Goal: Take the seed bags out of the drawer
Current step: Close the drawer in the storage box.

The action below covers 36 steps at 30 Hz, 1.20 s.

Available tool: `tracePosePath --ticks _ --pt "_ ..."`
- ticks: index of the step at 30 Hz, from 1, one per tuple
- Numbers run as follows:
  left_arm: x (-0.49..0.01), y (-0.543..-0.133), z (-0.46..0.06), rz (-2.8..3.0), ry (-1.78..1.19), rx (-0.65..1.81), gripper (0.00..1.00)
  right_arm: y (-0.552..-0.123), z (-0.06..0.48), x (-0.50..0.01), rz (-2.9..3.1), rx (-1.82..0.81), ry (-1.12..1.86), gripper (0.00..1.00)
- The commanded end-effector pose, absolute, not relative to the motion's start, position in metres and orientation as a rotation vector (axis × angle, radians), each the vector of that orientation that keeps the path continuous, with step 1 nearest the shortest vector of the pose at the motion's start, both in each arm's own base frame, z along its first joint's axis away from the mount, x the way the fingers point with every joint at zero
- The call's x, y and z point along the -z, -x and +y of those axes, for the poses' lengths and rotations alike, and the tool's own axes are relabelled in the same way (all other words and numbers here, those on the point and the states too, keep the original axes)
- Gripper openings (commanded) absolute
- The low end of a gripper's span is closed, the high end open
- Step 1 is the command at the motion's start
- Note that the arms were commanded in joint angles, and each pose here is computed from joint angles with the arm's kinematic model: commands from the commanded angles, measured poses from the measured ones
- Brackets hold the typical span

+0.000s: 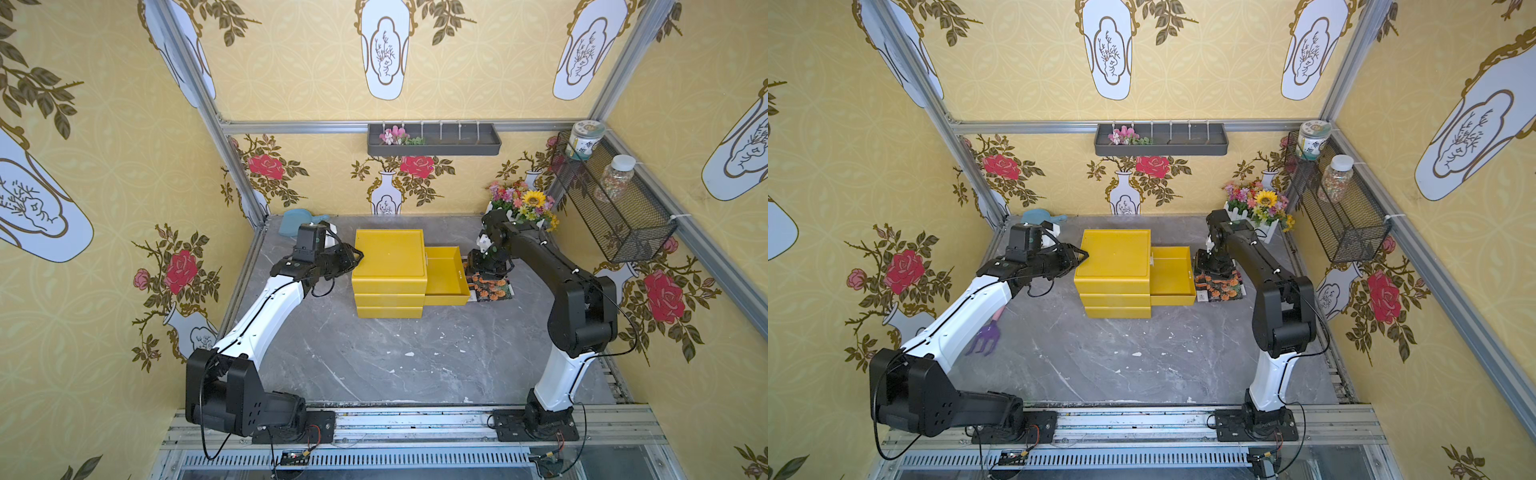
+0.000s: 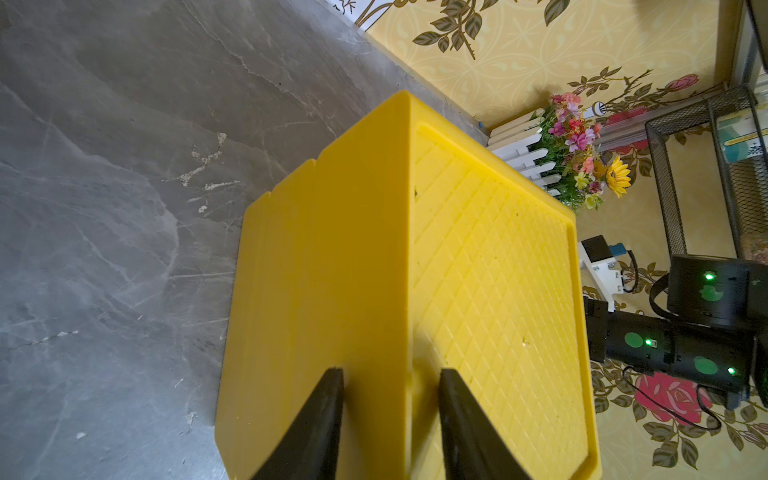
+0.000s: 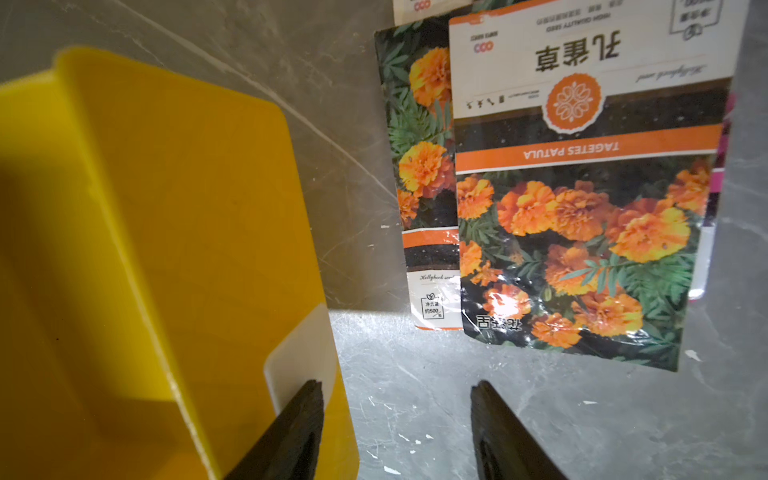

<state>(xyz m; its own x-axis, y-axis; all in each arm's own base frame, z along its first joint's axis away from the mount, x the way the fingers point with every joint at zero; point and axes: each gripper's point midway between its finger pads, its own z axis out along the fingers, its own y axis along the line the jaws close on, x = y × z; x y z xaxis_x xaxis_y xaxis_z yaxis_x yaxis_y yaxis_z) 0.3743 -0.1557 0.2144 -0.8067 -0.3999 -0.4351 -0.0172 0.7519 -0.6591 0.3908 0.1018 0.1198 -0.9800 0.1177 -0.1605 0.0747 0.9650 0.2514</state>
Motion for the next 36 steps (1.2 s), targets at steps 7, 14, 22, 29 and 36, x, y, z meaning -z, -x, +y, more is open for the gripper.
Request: tracePosePath --ticks 7,14,22,29,36 --pt "-0.189 -0.356 -0.148 2.507 0.366 0.824 0.42 -0.392 0.14 -0.123 2.919 -0.502 -0.133 0.61" --pt "-0.19 -0.356 -0.147 2.505 0.367 0.82 0.42 -0.393 0.198 -0.121 2.904 -0.723 -0.113 0.61" --pt "-0.188 -0.353 -0.146 2.508 0.372 0.81 0.43 -0.394 0.257 -0.122 2.865 -0.982 -0.101 0.61" --pt "-0.186 -0.35 -0.145 2.512 0.373 0.808 0.43 -0.393 0.254 -0.122 2.878 -0.947 -0.083 0.61" --pt "-0.184 -0.352 -0.144 2.514 0.375 0.801 0.43 -0.387 0.241 -0.115 2.909 -0.858 -0.071 0.61"
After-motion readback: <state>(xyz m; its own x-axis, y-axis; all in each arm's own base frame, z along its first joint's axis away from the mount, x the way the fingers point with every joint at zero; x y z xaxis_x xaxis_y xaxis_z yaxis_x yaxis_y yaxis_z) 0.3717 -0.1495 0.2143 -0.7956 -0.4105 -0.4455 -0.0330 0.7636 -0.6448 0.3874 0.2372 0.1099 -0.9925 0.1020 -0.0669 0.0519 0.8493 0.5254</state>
